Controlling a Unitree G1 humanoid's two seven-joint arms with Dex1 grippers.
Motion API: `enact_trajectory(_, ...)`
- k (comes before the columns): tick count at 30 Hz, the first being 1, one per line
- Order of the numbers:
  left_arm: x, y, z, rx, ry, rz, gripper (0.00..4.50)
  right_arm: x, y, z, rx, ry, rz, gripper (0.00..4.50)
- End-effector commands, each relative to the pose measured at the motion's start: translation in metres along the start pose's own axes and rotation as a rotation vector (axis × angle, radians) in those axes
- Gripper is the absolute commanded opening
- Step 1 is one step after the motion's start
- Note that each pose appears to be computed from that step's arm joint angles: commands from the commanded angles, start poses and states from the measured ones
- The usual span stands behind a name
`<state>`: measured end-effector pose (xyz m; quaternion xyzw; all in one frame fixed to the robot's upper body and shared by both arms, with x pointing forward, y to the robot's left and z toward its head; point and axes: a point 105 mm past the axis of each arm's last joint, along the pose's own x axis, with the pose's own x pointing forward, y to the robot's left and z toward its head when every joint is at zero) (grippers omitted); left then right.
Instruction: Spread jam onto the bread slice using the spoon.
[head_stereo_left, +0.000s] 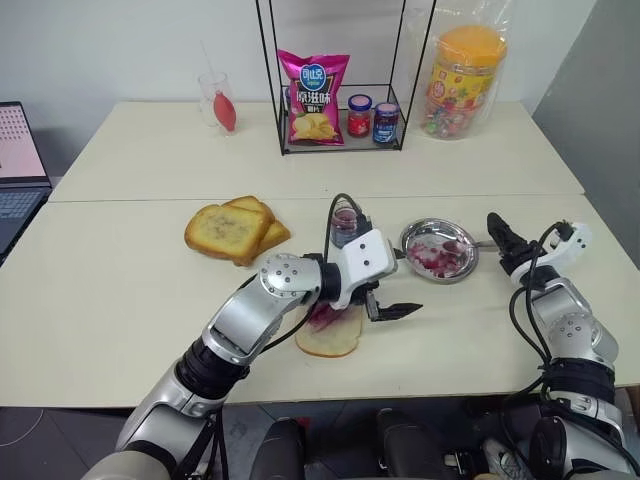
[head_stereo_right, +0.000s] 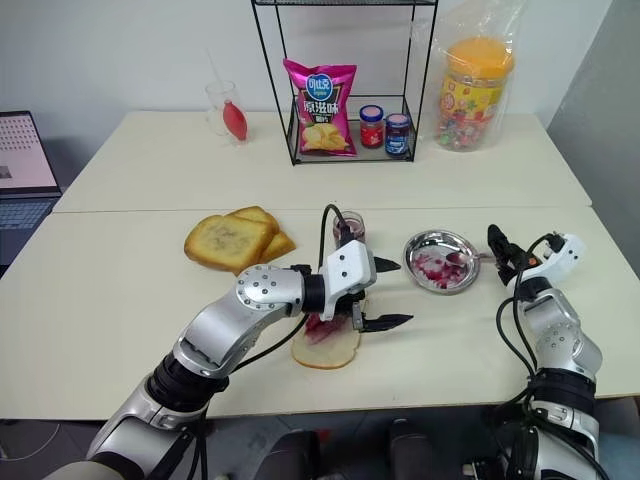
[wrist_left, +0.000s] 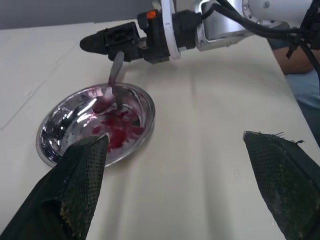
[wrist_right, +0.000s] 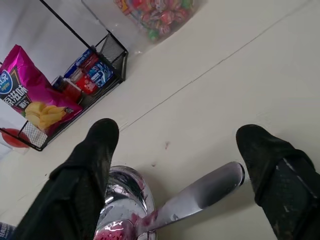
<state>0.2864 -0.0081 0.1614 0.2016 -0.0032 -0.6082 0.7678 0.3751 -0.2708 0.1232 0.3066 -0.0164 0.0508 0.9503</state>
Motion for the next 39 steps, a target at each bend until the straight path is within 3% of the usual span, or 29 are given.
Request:
enact_trajectory(1,-0.004,0.002,0.015,0.036,-0.061,0.026,4.50,-0.003,0.012,0.021,-0.058,-0.077,0.046,4.03)
enact_trajectory(13,-0.017,0.016,0.020,0.035,-0.080,0.116,4.50,-0.006,0.006,0.049,-0.210,-0.186,-0.027,4.03)
enact_trajectory(18,-0.060,0.045,0.014,0.066,-0.021,0.283,4.50,-0.017,0.028,0.067,-0.372,-0.183,0.075,4.03)
enact_trajectory(20,-0.096,0.066,0.010,0.045,0.016,0.400,4.50,-0.026,0.048,0.066,-0.474,-0.112,0.190,4.03)
enact_trajectory(22,-0.119,0.070,0.002,0.015,0.062,0.427,4.50,-0.035,0.064,0.059,-0.553,-0.034,0.291,4.03)
enact_trajectory(25,-0.139,0.063,-0.012,0.016,0.146,0.424,4.50,-0.048,0.078,0.047,-0.618,0.072,0.403,4.03)
enact_trajectory(28,-0.177,0.044,-0.038,-0.005,0.288,0.411,4.50,-0.086,0.099,0.014,-0.706,0.346,0.653,4.03)
enact_trajectory(30,-0.189,0.032,-0.043,-0.053,0.302,0.380,4.50,-0.102,0.101,0.003,-0.758,0.453,0.725,4.03)
enact_trajectory(34,-0.211,0.016,-0.056,-0.077,0.376,0.354,4.50,-0.121,0.100,0.007,-0.840,0.537,0.792,4.03)
enact_trajectory(39,-0.218,0.009,-0.060,-0.074,0.376,0.359,4.50,-0.126,0.099,0.014,-0.881,0.541,0.802,4.03)
